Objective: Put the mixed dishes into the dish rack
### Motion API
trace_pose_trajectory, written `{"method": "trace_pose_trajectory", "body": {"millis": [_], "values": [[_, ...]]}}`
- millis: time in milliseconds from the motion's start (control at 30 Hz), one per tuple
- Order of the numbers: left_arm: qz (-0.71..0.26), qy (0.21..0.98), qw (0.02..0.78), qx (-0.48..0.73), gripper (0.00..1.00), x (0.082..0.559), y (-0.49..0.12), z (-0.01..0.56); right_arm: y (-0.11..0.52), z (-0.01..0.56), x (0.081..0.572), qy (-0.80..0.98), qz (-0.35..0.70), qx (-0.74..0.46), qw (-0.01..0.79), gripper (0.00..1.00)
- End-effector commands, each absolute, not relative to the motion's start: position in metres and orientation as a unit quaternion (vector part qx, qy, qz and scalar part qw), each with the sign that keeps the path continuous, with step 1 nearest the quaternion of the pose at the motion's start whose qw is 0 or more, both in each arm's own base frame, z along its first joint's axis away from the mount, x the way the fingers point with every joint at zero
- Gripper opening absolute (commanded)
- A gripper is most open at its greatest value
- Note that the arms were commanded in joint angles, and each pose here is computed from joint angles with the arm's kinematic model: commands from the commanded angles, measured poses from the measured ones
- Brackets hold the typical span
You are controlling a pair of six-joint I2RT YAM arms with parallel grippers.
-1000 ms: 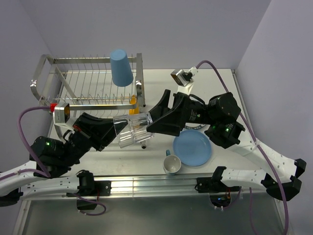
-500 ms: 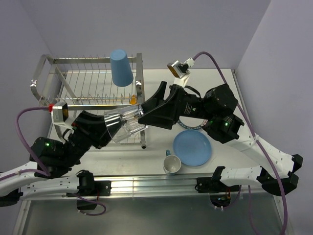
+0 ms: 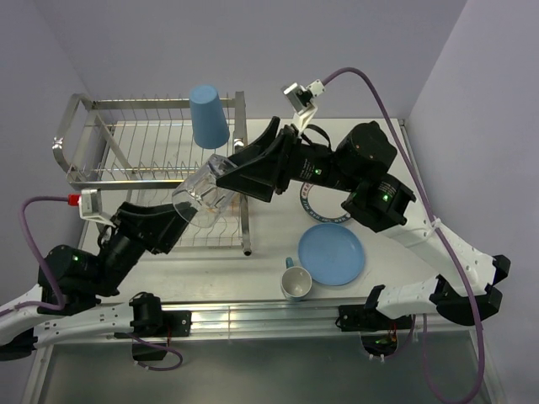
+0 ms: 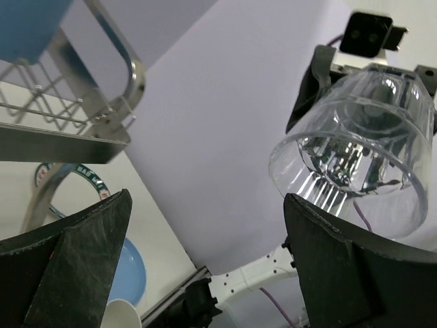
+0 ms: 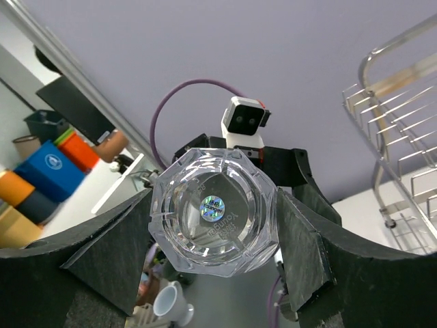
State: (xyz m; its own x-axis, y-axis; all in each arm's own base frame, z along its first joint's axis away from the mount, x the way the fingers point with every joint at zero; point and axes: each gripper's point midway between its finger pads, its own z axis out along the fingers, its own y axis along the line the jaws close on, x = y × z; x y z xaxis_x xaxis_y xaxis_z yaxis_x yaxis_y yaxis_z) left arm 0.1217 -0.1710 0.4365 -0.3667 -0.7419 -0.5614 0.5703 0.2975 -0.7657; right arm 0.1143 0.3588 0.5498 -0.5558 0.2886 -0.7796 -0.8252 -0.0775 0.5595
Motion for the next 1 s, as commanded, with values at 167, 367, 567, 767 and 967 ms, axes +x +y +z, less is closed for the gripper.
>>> {"method": "trace_pose_trajectory", "body": {"millis": [167, 367, 567, 767, 967], "values": [[-0.491, 0.647, 0.561, -0.161, 0.99, 0.146, -0.131, 0.397, 0.361, 0.57, 0.149, 0.552, 0.634, -0.245, 0.484, 0.0], [-0.432, 0.692, 0.559, -0.145, 0.99, 0.151, -0.138, 0.383, 0.392, 0.563, 0.215, 0.592, 0.527, -0.244, 0.558, 0.0], [-0.412, 0.712, 0.556, -0.119, 0.98, 0.151, -0.147, 0.364, 0.413, 0.545, 0.271, 0.63, 0.424, -0.247, 0.602, 0.0], [-0.38, 0.746, 0.54, -0.089, 0.96, 0.149, -0.159, 0.337, 0.415, 0.505, 0.307, 0.668, 0.341, -0.237, 0.618, 0.0], [-0.363, 0.771, 0.52, -0.062, 0.96, 0.145, -0.176, 0.308, 0.413, 0.481, 0.324, 0.691, 0.287, -0.238, 0.619, 0.0]]}}
